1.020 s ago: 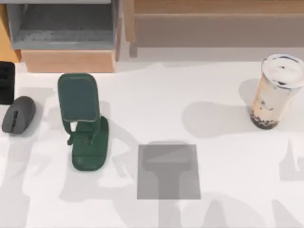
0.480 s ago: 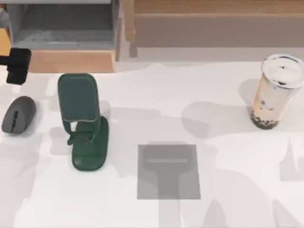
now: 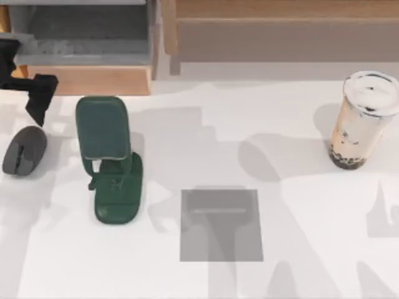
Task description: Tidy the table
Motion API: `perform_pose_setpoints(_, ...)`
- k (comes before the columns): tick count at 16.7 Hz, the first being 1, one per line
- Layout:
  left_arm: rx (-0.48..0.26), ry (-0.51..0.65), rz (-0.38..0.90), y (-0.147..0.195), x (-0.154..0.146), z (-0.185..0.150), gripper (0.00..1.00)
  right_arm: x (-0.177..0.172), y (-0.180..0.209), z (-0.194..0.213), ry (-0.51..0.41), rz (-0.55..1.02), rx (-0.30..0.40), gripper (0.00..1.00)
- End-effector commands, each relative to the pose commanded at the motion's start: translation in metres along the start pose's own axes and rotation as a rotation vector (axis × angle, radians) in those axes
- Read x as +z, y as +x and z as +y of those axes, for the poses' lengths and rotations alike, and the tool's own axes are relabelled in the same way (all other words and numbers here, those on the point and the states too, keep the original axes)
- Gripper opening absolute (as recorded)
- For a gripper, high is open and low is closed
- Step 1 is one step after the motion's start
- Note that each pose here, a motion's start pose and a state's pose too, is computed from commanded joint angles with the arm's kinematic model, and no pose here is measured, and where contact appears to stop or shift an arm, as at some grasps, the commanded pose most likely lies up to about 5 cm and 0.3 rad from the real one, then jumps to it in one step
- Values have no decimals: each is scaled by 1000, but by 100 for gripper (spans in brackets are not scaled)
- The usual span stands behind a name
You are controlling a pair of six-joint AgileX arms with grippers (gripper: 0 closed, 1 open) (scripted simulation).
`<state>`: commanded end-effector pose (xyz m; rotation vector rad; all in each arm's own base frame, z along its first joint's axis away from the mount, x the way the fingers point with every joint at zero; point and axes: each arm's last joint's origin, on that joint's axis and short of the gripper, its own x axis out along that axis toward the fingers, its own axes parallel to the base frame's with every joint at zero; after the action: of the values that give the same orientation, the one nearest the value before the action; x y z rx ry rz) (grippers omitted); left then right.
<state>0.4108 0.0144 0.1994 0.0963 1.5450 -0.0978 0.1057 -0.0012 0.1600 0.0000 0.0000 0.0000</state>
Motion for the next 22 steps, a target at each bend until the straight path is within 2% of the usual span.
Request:
perform_pose_setpoints(10, -4, 2, 29, 12, 6, 0, 100, 0, 0, 0, 0, 0, 0, 100)
perform_pose_setpoints(18, -4, 2, 26, 90, 4, 1, 100, 0, 0, 0, 0, 0, 0, 100)
perform_pose_setpoints(22, -4, 2, 28, 97, 3, 1, 100, 0, 0, 0, 0, 0, 0, 100)
